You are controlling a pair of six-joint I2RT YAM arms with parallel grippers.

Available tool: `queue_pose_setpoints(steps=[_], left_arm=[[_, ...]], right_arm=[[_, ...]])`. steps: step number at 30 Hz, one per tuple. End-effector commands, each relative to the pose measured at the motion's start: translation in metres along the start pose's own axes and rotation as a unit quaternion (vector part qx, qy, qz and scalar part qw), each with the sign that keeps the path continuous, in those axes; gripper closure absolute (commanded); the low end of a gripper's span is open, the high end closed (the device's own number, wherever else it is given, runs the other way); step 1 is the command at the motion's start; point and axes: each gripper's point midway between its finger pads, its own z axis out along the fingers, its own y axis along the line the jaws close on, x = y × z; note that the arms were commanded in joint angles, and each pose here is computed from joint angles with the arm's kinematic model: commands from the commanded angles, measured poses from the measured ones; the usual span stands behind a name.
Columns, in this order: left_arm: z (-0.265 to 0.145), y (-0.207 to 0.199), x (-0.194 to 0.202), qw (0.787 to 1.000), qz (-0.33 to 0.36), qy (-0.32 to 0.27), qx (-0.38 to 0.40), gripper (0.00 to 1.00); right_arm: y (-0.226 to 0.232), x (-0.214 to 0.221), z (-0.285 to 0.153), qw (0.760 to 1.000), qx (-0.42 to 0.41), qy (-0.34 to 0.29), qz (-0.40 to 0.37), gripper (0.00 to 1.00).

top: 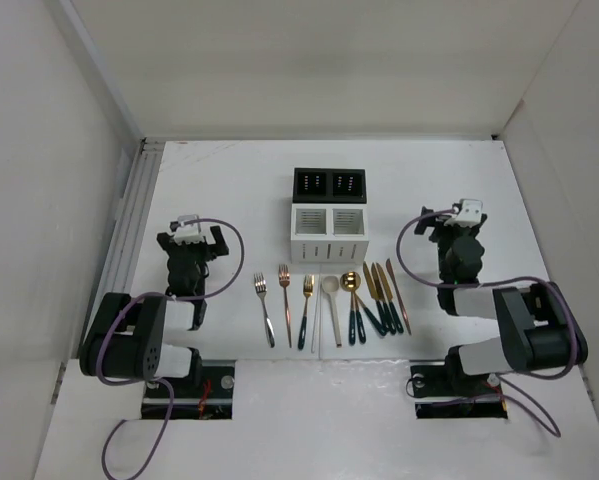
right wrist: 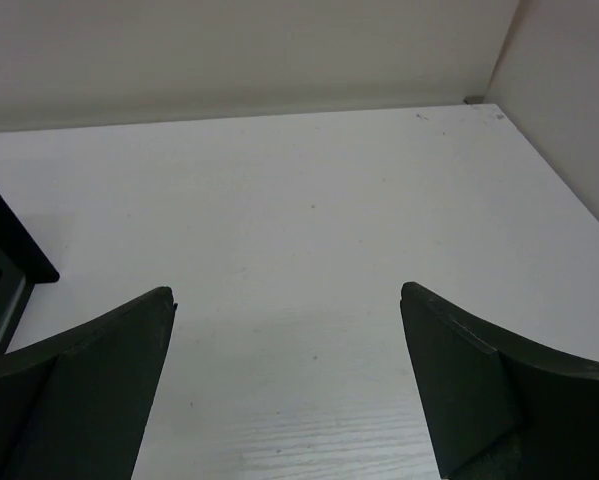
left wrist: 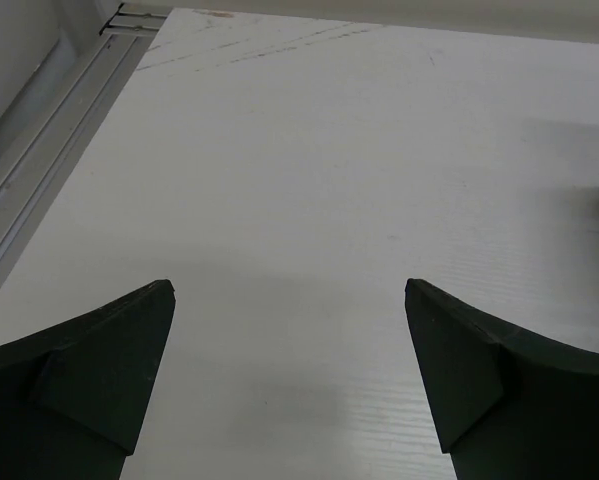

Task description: Sort the eating utensils into containers

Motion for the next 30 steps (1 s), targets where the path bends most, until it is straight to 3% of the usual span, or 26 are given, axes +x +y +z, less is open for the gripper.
queue_pose_setpoints(steps=[1,2,5,8,9,10,12,14,15,16,19,20,21,22,23,24,26,27,29,30], left_arm=[[0.004,-0.007,-0.057,0.994,-0.015,-0.107,0.024,0.0],[0.006,-0.006,-0.054,0.995,-0.014,-0.099,0.018,0.0],[0.008,-0.004,-0.056,0.995,-0.015,-0.1,0.012,0.0],[0.006,-0.004,-0.056,0.994,-0.017,-0.104,0.007,0.0],[0.003,-0.003,-0.061,0.993,-0.02,-0.117,0.007,0.0],[0.001,-0.006,-0.065,0.991,-0.014,-0.128,0.017,0.0],[-0.01,-0.015,-0.076,0.988,0.007,-0.15,0.039,0.0],[-0.018,-0.027,-0.083,0.986,0.026,-0.15,0.072,0.0],[-0.019,-0.035,-0.094,0.979,0.098,-0.152,0.099,0.0],[-0.026,-0.075,-0.105,0.95,0.187,-0.12,0.218,0.0],[-0.042,-0.106,-0.123,0.878,0.334,-0.085,0.332,0.0],[-0.044,-0.105,-0.132,0.882,0.332,-0.076,0.326,0.0],[-0.043,-0.102,-0.139,0.893,0.317,-0.063,0.315,0.0],[-0.038,-0.097,-0.14,0.905,0.3,-0.043,0.299,0.0],[-0.03,-0.088,-0.144,0.92,0.29,-0.009,0.264,0.0],[-0.027,-0.087,-0.143,0.933,0.26,0.018,0.247,0.0],[-0.024,-0.089,-0.143,0.936,0.247,0.076,0.238,0.0],[-0.026,-0.095,-0.142,0.938,0.226,0.099,0.243,0.0],[-0.035,-0.108,-0.143,0.939,0.187,0.129,0.26,0.0],[-0.044,-0.119,-0.147,0.936,0.172,0.132,0.276,0.0]], right_arm=[[-0.001,-0.05,0.007,0.998,0.016,-0.054,0.014,0.01],[-0.005,-0.032,0.006,1.0,0.031,0.005,0.002,0.01],[-0.003,-0.088,0.017,0.999,0.031,-0.006,-0.018,0.01],[0.012,-0.163,0.007,0.995,-0.003,-0.075,-0.062,0.01],[0.023,-0.164,0.002,0.996,-0.021,-0.054,-0.067,0.01],[0.024,-0.203,0.001,0.996,-0.017,-0.07,-0.06,0.01],[0.025,-0.227,-0.004,0.996,-0.008,0.006,-0.083,0.01],[0.026,-0.223,-0.012,0.99,0.01,0.086,-0.115,0.01],[0.031,-0.203,-0.01,0.981,0.021,0.142,-0.132,0.01],[0.027,-0.197,-0.03,0.962,0.045,0.202,-0.178,0.01],[0.032,-0.158,-0.043,0.91,0.1,0.29,-0.28,0.01],[0.018,-0.167,-0.058,0.878,0.179,0.279,-0.346,0.01],[0.012,-0.178,-0.061,0.867,0.244,0.251,-0.354,0.01],[0.02,-0.172,-0.056,0.881,0.301,0.209,-0.298,0.01],[0.014,-0.194,-0.065,0.879,0.309,0.209,-0.298,0.01],[0.024,-0.194,-0.057,0.896,0.313,0.199,-0.245,0.01],[0.047,-0.19,-0.05,0.916,0.256,0.244,-0.189,0.01],[0.082,-0.179,-0.042,0.937,0.168,0.286,-0.109,0.01],[0.118,-0.177,-0.053,0.946,0.026,0.316,-0.066,0.01],[0.158,-0.178,-0.061,0.943,-0.075,0.324,0.0,0.01]])
